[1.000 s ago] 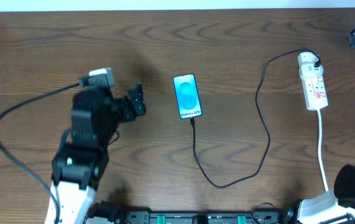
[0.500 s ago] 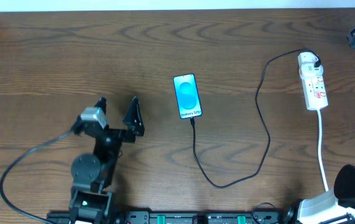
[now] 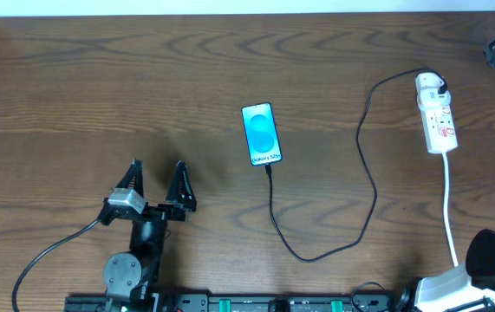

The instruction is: Plug charger to phone and switch on socket

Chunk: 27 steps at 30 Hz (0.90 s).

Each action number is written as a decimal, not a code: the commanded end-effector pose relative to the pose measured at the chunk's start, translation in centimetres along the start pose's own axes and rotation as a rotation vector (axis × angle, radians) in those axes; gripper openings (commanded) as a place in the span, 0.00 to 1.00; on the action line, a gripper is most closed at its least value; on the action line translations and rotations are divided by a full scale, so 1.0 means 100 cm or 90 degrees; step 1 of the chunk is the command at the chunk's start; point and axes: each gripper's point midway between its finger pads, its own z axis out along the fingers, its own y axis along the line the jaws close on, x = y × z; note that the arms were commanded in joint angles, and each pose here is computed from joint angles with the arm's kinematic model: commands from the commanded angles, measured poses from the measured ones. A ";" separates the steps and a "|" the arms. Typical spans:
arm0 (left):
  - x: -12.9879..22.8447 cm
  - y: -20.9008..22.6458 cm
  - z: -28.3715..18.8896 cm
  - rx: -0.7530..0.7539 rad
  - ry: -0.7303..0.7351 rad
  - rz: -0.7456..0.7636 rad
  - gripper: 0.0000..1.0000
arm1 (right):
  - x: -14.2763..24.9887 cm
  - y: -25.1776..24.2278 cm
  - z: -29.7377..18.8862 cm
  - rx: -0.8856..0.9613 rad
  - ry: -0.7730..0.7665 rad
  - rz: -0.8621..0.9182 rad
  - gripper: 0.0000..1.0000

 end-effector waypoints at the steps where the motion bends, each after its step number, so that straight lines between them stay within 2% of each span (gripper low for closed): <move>1: 0.009 0.024 -0.004 -0.079 0.014 0.013 0.98 | -0.001 0.002 0.001 -0.001 -0.001 0.002 0.99; 10: 0.055 0.064 -0.022 -0.201 0.134 0.040 0.98 | -0.001 0.002 0.001 -0.001 -0.001 0.002 0.99; 17: 0.056 0.063 -0.021 -0.191 0.139 0.055 0.98 | -0.001 0.002 0.001 -0.001 -0.001 0.002 0.99; 23: 0.067 0.048 -0.020 -0.097 0.189 0.154 0.98 | -0.001 0.002 0.001 -0.001 -0.001 0.002 0.99; 27: 0.064 0.053 -0.020 -0.104 0.185 0.147 0.98 | -0.001 0.002 0.001 -0.001 -0.001 0.002 0.99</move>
